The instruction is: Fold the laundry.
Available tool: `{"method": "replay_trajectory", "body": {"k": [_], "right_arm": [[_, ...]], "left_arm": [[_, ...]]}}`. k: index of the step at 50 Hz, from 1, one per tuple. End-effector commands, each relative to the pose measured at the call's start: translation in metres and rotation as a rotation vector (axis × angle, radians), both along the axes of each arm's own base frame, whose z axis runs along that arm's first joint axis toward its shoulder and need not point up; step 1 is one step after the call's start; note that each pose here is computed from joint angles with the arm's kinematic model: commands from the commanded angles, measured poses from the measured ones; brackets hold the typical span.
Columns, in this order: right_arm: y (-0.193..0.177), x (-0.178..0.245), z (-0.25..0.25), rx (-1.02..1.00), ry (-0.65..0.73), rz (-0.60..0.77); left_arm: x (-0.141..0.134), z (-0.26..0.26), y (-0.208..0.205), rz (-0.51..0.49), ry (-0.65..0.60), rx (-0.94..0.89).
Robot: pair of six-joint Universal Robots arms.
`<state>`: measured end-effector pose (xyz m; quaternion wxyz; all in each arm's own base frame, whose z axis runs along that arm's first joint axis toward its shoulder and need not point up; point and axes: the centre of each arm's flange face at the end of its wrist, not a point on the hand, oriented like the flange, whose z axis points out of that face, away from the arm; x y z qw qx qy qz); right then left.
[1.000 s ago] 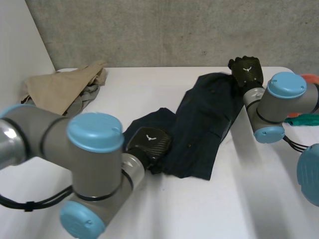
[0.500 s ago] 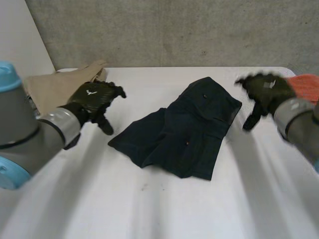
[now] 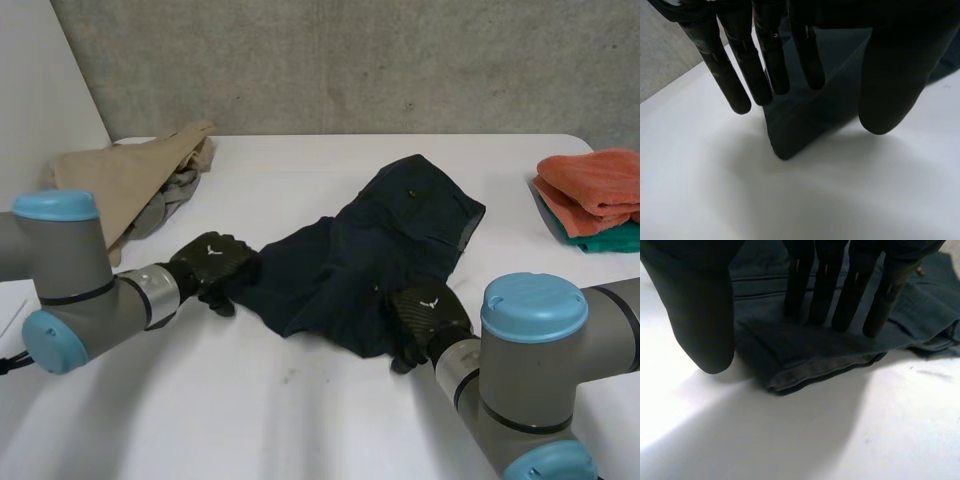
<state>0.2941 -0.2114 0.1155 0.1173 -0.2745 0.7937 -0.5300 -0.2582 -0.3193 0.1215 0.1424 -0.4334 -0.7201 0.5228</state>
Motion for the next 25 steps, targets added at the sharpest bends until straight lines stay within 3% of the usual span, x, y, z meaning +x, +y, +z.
{"method": "replay_trajectory", "body": {"k": [1, 12, 17, 19, 25], "right_arm": [[-0.010, 0.003, 0.000, -0.083, 0.015, -0.002], [-0.014, 0.003, -0.012, -0.089, 0.070, 0.011], [-0.023, 0.004, 0.000, -0.152, 0.069, -0.011], [-0.027, 0.004, 0.023, -0.224, 0.061, -0.022], [-0.026, 0.004, 0.124, -0.497, -0.019, -0.026]], "left_arm": [[-0.015, -0.006, 0.003, -0.034, 0.004, -0.024], [-0.021, -0.011, -0.003, -0.033, 0.004, -0.063], [-0.016, -0.008, -0.013, 0.071, -0.032, -0.124], [-0.015, 0.000, -0.015, 0.103, -0.037, -0.151], [-0.010, 0.114, -0.008, 0.176, 0.106, -0.393]]}}
